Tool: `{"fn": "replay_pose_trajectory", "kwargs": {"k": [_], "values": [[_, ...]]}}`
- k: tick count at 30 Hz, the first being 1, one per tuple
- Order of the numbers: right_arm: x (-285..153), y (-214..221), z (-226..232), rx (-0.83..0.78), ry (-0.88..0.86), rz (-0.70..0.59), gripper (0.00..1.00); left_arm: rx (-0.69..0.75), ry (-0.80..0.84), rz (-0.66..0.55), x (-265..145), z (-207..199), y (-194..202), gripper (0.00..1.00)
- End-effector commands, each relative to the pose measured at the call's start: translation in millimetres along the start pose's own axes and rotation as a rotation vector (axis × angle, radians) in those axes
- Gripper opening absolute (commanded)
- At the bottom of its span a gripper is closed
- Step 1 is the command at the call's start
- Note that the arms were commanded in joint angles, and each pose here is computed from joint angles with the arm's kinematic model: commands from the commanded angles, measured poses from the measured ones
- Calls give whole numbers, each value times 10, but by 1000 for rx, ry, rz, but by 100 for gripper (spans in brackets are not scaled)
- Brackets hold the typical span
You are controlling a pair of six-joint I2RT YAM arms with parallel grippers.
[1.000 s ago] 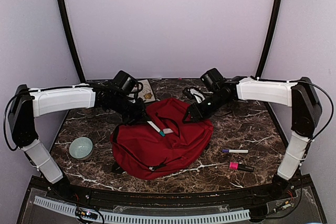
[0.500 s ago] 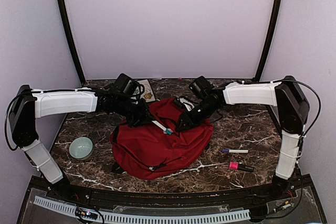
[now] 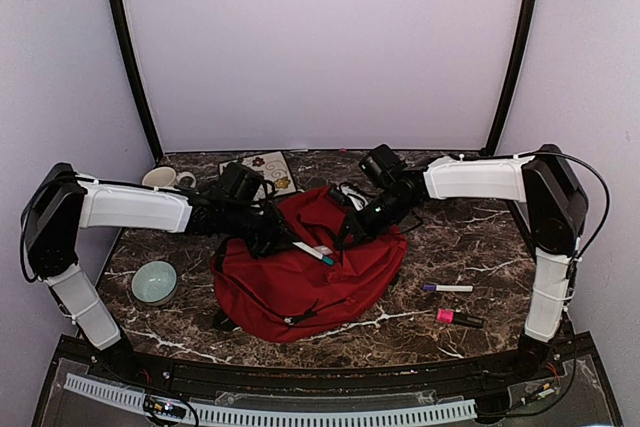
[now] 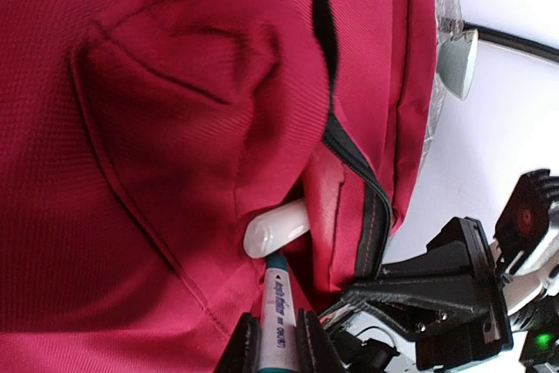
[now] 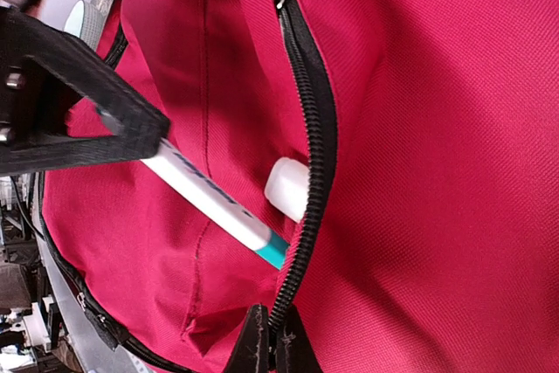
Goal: Pack the student bag
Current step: Pick up the lower front pocket of the student bag, then place the pen in the lower front pocket of the bag.
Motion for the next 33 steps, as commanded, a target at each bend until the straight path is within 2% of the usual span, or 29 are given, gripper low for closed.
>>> {"fn": "replay_pose_trajectory", "kwargs": {"k": [1,13,22,30,33], "values": [[-93,-175,209,-25,-39,-49,0,-161,70,25,164,88,78,0],[-249,-275,292,0,-32,-116,0,-385,108,-31,398,-101,98,0],[-292,-234,287,-18,-19,-121,0,-373,59,-32,508,-195,103,0],[-291,-252,291,-20,-16,-112,0,-371,82,60,723,-321,182,0],[-301,-244,284,-19,-11,-109,0,-363,103,84,733,-374,195,8]]}}
Point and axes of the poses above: each gripper's point midway between its finger pads, its own x axis out along the fingers, its own z axis along the line the jaws close on, y = z × x, the point moved 1 cm from there along -x, back along the fingers, and after that the axes turned 4 degrees about x, right-handed, at the moved point
